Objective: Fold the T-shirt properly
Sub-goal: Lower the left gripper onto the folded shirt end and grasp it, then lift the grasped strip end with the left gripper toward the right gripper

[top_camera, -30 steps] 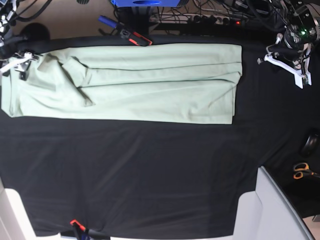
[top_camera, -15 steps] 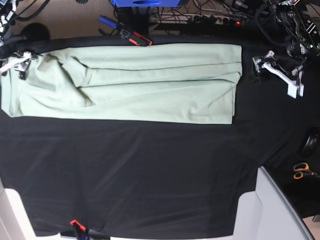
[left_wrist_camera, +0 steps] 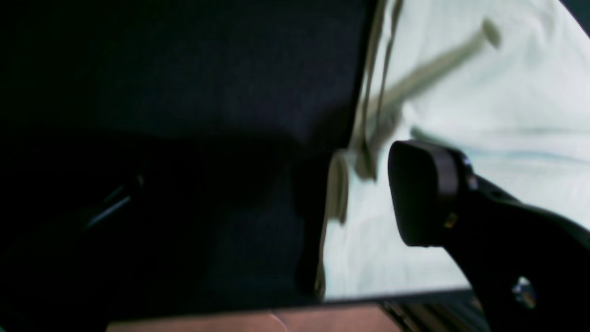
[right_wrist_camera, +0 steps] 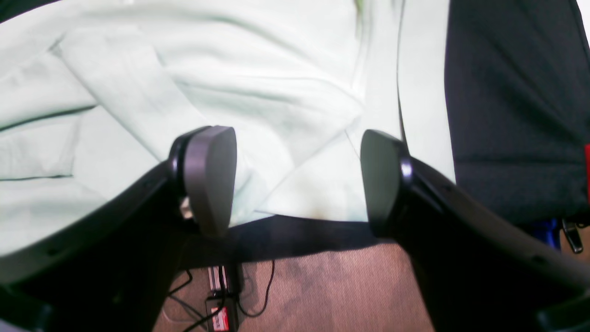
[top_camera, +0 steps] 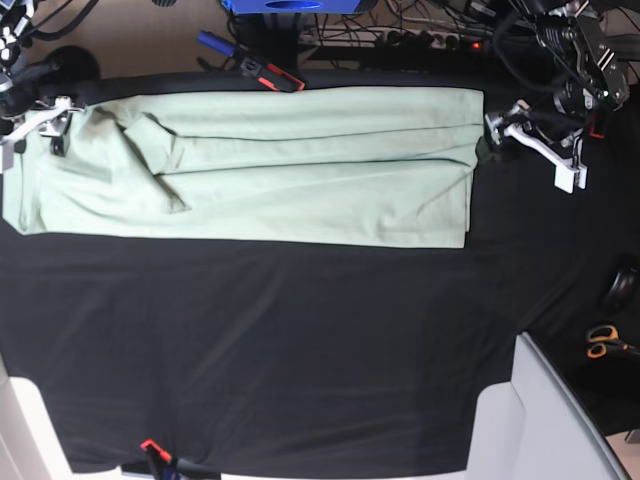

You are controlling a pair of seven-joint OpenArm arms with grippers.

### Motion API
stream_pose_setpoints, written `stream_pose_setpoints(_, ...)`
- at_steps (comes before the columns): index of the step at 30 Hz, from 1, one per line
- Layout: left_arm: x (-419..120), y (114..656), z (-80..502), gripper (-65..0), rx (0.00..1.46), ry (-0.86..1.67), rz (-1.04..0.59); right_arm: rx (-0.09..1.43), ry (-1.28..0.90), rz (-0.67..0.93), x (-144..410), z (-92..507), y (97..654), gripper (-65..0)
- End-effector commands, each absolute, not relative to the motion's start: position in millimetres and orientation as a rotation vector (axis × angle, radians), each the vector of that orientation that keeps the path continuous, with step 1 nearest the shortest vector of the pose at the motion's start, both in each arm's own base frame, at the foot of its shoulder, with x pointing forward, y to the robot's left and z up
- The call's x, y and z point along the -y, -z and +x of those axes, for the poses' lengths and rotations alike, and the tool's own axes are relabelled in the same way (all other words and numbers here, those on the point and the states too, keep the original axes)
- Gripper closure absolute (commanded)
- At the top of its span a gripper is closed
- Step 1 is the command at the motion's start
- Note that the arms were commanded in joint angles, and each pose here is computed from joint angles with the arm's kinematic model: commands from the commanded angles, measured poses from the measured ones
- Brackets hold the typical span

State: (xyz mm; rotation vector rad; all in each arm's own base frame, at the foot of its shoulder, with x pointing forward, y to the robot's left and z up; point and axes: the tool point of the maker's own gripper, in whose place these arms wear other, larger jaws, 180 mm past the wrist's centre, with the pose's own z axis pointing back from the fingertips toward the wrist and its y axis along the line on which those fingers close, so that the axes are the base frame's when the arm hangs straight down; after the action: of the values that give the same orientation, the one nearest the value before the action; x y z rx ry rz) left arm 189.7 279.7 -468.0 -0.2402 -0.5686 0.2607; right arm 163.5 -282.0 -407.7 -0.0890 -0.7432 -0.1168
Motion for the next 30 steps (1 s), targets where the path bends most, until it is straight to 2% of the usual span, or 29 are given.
stream_pose_setpoints(1, -278, 467, 196, -63.5, 0.576, -0.246, -0.251, 0.784, 0.108, -0.102, 286, 169, 398, -39.8)
stream_pose_setpoints(13, -214, 496, 193, -63.3, 0.51, -0.151, -0.375, 0.753, 0.125, -0.083, 285, 163, 410, -39.6)
stream_pose_setpoints(21, -204, 490, 171, -63.3, 0.508, -0.128, -0.367, 0.752, 0.125, -0.083, 285, 163, 411, -39.6)
stream_pose_setpoints(30, -199, 488, 181, -63.3, 0.528, -0.132, -0.376, 0.749, 0.125, -0.083, 285, 162, 411, -39.6)
